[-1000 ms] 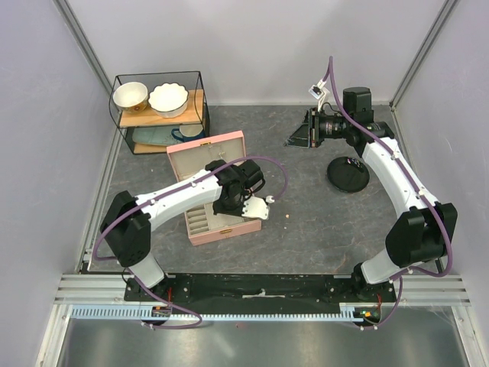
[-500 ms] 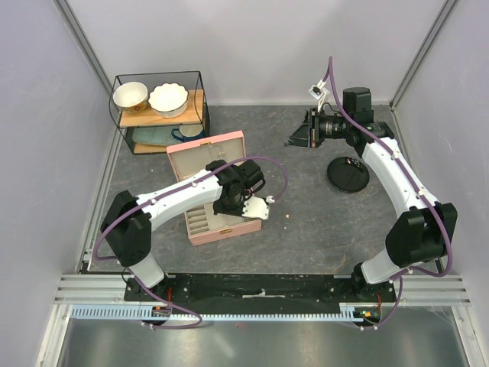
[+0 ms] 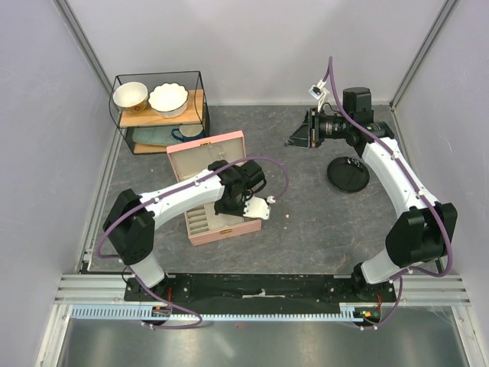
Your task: Organize the mixed jewelry
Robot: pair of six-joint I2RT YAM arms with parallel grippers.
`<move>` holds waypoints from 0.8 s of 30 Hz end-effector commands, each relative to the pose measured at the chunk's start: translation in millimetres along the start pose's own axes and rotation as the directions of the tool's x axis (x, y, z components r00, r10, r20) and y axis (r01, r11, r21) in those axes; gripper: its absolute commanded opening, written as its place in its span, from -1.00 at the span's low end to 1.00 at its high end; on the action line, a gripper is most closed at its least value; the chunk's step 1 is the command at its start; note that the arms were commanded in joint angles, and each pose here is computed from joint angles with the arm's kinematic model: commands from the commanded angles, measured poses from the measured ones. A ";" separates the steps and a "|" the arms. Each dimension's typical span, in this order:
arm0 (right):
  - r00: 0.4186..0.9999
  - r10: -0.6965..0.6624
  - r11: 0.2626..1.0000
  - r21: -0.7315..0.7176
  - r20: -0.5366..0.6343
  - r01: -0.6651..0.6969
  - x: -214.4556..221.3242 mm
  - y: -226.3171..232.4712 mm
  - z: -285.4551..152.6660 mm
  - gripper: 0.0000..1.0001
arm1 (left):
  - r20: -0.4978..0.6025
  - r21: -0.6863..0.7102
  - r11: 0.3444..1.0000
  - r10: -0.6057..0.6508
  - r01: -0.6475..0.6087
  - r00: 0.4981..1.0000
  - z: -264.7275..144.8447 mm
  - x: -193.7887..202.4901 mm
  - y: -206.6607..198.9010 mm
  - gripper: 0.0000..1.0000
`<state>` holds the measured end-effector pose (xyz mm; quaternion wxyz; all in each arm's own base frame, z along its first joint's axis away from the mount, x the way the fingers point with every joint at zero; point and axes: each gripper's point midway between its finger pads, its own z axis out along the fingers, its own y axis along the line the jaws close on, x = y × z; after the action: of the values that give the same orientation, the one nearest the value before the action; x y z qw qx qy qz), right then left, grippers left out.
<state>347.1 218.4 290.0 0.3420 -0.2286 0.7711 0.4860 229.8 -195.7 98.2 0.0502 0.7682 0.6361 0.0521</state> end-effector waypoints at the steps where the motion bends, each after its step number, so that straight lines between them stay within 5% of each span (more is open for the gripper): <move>1: 0.999 -0.037 0.999 -0.009 0.012 0.037 -3.2 2.4 -2.7 -0.37 | 0.014 -0.030 0.999 0.019 -0.018 1.000 -3.9 -7.1 7.9 -0.97; 24: 0.999 -0.037 0.999 -0.012 0.012 0.037 -2.5 2.7 -3.2 -0.36 | -0.002 -0.039 0.999 0.018 -0.019 1.000 -1.0 -6.8 12.0 -0.97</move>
<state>346.9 218.5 289.9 0.3417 -0.2289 0.7709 0.4863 232.9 -196.6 95.0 0.0494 0.7678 0.6361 0.0575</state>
